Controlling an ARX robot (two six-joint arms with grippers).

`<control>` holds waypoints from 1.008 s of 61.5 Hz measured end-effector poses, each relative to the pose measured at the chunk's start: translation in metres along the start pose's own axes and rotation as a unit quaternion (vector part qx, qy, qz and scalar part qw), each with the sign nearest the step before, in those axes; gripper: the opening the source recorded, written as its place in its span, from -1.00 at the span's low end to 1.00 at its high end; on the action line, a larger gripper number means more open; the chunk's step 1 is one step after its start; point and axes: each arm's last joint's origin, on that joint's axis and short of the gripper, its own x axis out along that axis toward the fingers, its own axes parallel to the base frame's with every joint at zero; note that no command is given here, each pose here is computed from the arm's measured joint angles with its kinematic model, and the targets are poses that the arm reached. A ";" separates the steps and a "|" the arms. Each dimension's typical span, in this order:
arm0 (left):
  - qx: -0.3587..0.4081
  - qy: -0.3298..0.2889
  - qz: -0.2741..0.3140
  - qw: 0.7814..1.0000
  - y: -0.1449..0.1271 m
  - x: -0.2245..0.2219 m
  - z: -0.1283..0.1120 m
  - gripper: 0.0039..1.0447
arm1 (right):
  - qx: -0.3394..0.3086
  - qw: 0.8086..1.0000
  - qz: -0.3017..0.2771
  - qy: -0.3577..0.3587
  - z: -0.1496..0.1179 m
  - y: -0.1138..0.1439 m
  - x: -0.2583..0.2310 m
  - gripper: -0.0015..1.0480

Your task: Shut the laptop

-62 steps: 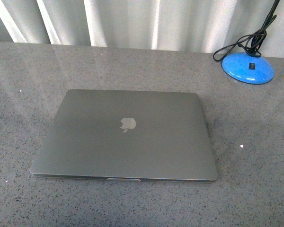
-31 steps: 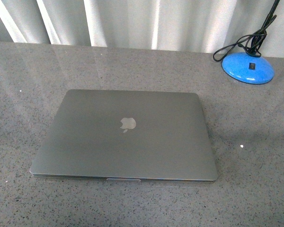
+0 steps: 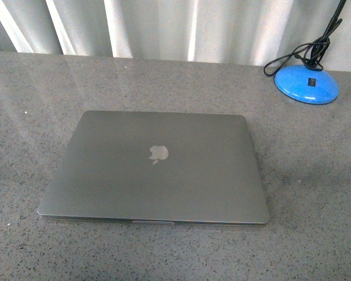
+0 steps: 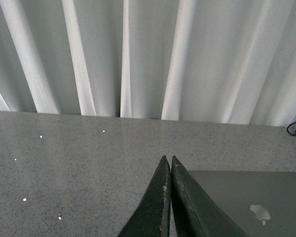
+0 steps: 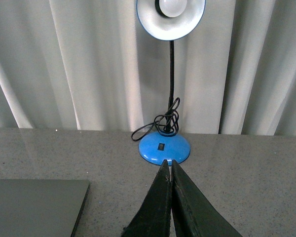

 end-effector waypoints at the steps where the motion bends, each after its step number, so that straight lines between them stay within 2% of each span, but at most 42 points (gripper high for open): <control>1: 0.000 0.000 0.000 1.000 0.000 -0.001 0.000 -0.94 | 0.000 1.000 0.000 0.000 0.000 0.000 0.000 -0.98; 31: 0.000 0.000 0.000 1.000 0.000 -0.012 -0.001 -0.94 | 0.000 1.000 0.000 -0.001 0.000 0.000 -0.012 -0.98; 35: 0.000 0.018 0.000 1.000 0.000 -0.018 -0.005 -0.94 | 0.000 1.000 0.000 -0.001 0.000 0.000 -0.013 -0.98; 41: 0.000 0.001 0.000 1.000 0.000 -0.022 -0.003 -0.94 | 0.000 1.000 0.000 0.017 -0.005 0.000 -0.021 -0.98; 57: 0.000 0.003 0.000 1.000 0.000 -0.022 -0.003 -0.94 | 0.001 1.000 0.000 0.002 -0.002 0.000 -0.025 -0.98; 59: 0.000 0.003 0.000 1.000 0.000 -0.022 -0.003 -0.81 | 0.001 1.000 0.000 0.002 -0.002 0.000 -0.025 -0.98; 62: 0.000 0.003 0.000 1.000 0.000 -0.022 -0.003 -0.57 | 0.001 1.000 0.000 0.002 -0.002 0.000 -0.025 -0.82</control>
